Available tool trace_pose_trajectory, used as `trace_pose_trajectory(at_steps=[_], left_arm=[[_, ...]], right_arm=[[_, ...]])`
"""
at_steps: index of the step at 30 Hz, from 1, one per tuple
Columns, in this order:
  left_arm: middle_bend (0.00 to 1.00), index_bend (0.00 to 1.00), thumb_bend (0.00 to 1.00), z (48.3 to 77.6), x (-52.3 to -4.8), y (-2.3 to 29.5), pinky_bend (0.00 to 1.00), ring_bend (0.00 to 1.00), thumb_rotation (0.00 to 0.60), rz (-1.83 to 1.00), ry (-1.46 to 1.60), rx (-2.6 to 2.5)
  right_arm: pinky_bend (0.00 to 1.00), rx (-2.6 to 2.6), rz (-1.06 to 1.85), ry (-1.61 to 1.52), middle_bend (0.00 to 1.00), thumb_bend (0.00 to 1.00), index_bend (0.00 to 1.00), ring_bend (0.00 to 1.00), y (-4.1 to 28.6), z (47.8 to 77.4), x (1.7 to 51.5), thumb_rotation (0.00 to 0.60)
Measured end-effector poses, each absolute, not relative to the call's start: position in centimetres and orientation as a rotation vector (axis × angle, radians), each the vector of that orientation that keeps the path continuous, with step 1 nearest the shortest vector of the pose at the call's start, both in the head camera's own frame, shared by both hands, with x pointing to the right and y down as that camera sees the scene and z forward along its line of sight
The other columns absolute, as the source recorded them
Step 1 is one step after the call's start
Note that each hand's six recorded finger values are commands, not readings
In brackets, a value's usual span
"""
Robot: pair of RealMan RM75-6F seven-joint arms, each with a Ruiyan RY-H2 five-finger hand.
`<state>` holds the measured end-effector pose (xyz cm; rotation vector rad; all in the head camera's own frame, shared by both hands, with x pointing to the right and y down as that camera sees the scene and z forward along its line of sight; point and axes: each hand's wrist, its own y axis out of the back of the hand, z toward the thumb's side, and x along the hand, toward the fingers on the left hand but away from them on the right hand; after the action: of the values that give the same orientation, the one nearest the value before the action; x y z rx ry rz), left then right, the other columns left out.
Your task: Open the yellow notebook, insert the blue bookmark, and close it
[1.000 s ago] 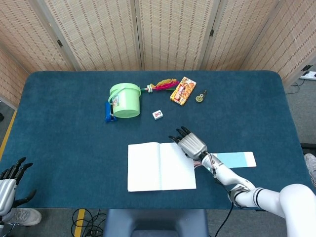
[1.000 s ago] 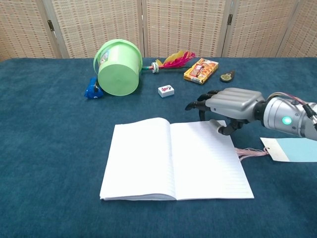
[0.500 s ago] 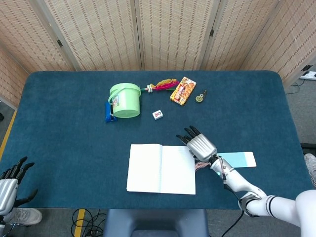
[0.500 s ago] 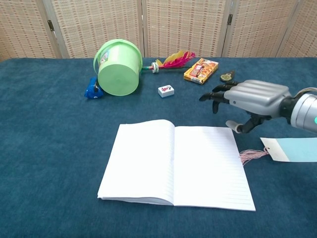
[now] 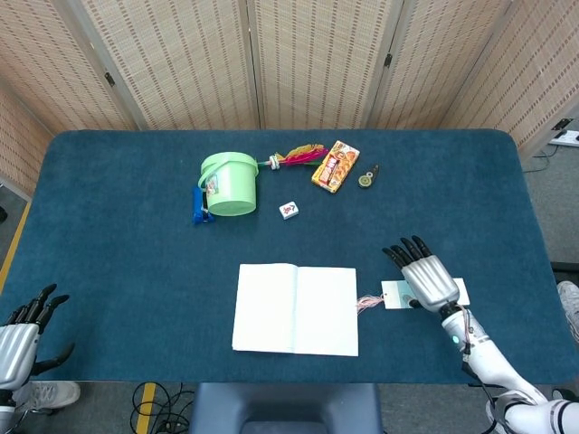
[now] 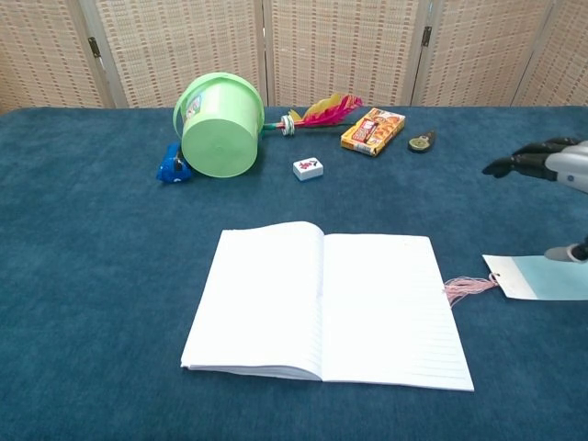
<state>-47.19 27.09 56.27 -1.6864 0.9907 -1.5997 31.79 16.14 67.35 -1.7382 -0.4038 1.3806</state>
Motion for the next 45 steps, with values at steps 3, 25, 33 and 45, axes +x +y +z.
trace_pose_trajectory(at_steps=[3, 25, 33, 45], left_arm=[[0.07, 0.18, 0.29, 56.4, -46.9, 27.0, 0.22, 0.17, 0.600, -1.591, 0.986, -1.695], [0.06, 0.18, 0.29, 56.5, -46.6, 27.1, 0.22, 0.17, 0.600, -1.598, 0.975, -1.706], [0.06, 0.18, 0.29, 56.4, -46.8, 27.2, 0.22, 0.17, 0.600, -1.609, 0.975, -1.703], [0.06, 0.18, 0.29, 56.6, -46.8, 27.3, 0.23, 0.17, 0.600, -1.612, 0.974, -1.706]], right_arm=[[0.00, -1.732, 1.424, -0.383, 0.12, 0.18, 0.18, 0.00, 16.9, 67.9, 33.1, 0.600], [0.00, -1.707, 1.562, -0.307, 0.12, 0.21, 0.23, 0.00, 19.5, 71.2, 37.4, 0.600], [0.00, -1.699, 1.591, -0.293, 0.12, 0.21, 0.23, 0.00, 19.3, 71.9, 37.9, 0.600], [0.00, -1.701, 1.599, -0.273, 0.12, 0.23, 0.25, 0.00, 19.4, 72.1, 37.9, 0.600]])
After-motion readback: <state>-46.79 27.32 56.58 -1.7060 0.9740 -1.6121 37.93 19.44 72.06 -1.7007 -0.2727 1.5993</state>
